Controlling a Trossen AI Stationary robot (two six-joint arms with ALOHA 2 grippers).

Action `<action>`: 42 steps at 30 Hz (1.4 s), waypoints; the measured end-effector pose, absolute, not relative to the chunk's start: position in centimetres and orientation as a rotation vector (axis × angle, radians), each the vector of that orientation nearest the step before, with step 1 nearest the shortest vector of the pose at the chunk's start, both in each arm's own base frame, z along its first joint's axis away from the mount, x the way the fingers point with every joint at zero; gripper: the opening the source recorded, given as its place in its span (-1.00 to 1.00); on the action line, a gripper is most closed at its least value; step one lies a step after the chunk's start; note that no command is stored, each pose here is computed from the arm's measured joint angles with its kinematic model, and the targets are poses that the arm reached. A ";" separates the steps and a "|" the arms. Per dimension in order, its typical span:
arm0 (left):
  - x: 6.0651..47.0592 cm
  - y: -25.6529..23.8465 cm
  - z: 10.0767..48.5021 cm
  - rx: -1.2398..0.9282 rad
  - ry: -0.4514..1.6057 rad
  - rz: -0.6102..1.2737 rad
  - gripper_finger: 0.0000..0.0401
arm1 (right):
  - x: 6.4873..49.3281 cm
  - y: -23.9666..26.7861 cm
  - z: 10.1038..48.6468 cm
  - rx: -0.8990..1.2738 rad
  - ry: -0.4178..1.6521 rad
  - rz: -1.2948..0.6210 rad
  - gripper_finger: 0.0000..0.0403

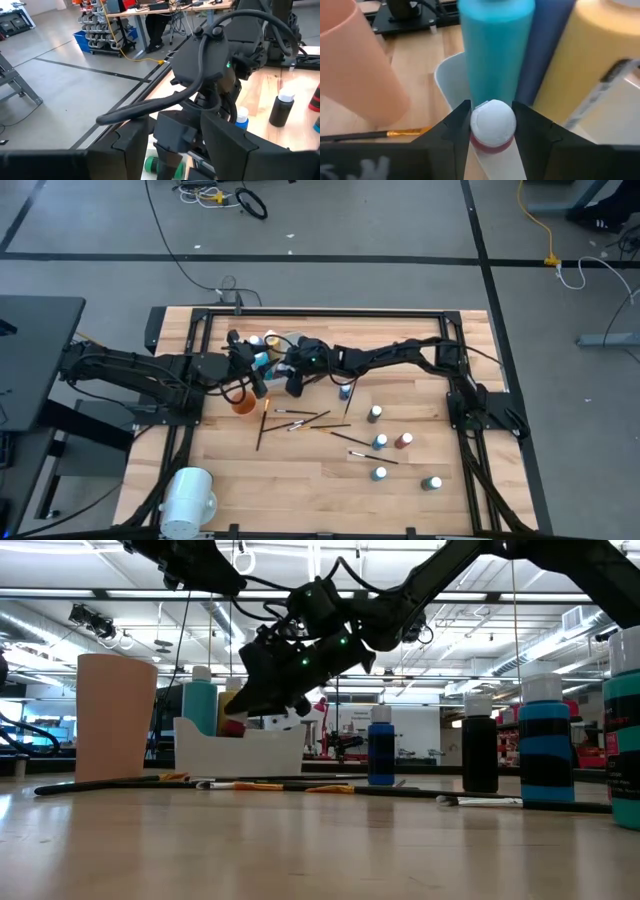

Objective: Pick & Place Paint Supplies
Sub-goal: Put the red paint bottle into the white bin, then put the top small blue paint bottle into the white bin

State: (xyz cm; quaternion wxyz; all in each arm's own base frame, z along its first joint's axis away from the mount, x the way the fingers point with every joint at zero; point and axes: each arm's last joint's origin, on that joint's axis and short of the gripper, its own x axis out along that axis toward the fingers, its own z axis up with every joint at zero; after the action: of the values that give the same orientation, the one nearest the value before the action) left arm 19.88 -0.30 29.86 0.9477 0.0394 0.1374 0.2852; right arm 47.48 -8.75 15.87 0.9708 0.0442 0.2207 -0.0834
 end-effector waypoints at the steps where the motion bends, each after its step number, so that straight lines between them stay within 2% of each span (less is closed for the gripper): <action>1: 19.9 -0.3 29.9 0.080 0.280 0.581 -0.05 | 47.5 -8.8 15.7 0.084 0.446 -0.163 -0.32; 18: 19.9 -0.3 29.8 0.083 0.289 0.577 -0.05 | 47.9 -8.8 16.3 0.040 0.344 -0.138 -0.05; 25: 19.8 -0.3 29.7 0.089 0.302 0.579 -0.05 | 47.1 -8.1 20.4 -0.011 0.309 -0.124 -0.03; 37: 20.0 -0.5 29.7 0.068 0.302 0.492 -0.05 | 42.1 -4.8 27.4 0.013 0.459 -0.075 -0.03; 42: 20.2 -0.7 29.6 0.048 0.300 0.443 -0.05 | 37.9 -2.5 27.7 0.035 0.534 -0.145 -0.03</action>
State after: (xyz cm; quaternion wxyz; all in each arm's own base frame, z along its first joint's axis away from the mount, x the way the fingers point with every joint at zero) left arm 20.19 -0.67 29.58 0.9641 0.0238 0.1483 0.2188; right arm 37.94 -2.52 27.66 0.9618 0.0173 0.2637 -0.0714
